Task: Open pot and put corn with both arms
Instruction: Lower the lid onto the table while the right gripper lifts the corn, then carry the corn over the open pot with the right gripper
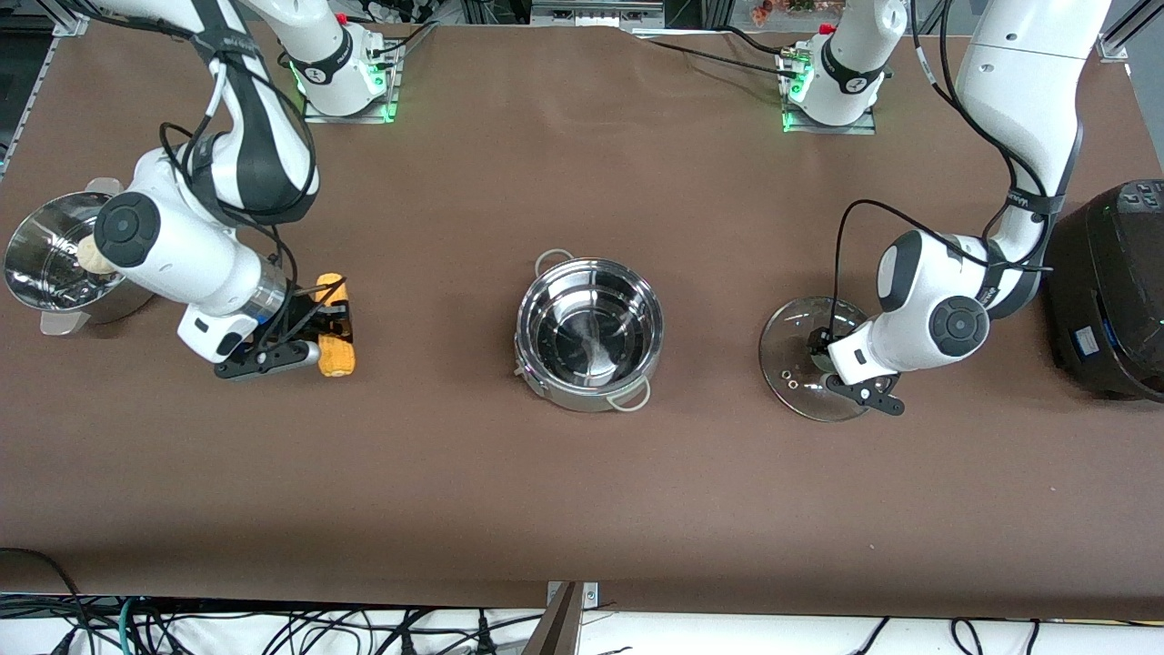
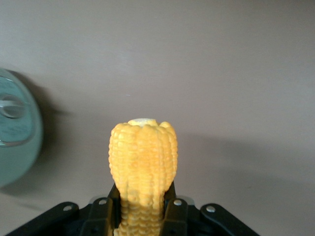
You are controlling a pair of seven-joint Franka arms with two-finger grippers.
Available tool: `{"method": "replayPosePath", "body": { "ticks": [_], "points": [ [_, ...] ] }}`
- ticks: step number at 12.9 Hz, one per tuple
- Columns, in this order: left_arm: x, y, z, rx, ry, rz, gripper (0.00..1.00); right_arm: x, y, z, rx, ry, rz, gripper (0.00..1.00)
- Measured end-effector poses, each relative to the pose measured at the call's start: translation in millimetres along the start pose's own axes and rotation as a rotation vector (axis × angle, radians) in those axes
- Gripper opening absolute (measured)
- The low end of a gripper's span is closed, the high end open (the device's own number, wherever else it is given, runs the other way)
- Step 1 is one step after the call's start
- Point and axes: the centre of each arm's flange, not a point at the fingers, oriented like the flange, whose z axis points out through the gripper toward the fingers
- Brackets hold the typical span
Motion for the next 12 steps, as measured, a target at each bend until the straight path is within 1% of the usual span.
{"method": "replayPosePath", "body": {
  "ticks": [1,3,4,8,10,12],
  "points": [
    [-1,0,-14,0.004,0.005,0.0,1.0,0,-16,-1,0.008,0.002,0.021,0.35],
    [-9,3,-59,0.014,0.01,0.001,1.0,-2,-46,-2,0.009,0.004,0.056,0.34],
    [-16,5,-88,0.019,0.008,0.0,1.0,-4,-64,-3,-0.003,0.01,0.079,0.33],
    [-50,17,-230,0.016,-0.056,-0.01,1.0,-19,-159,-10,-0.06,0.059,0.147,0.32],
    [-70,24,-289,-0.013,-0.096,-0.033,1.0,-28,-198,-12,-0.059,0.074,0.169,0.32],
    [-85,30,-326,-0.014,-0.094,-0.075,1.0,-33,-225,-12,-0.055,0.067,0.18,0.32]
  ]
}}
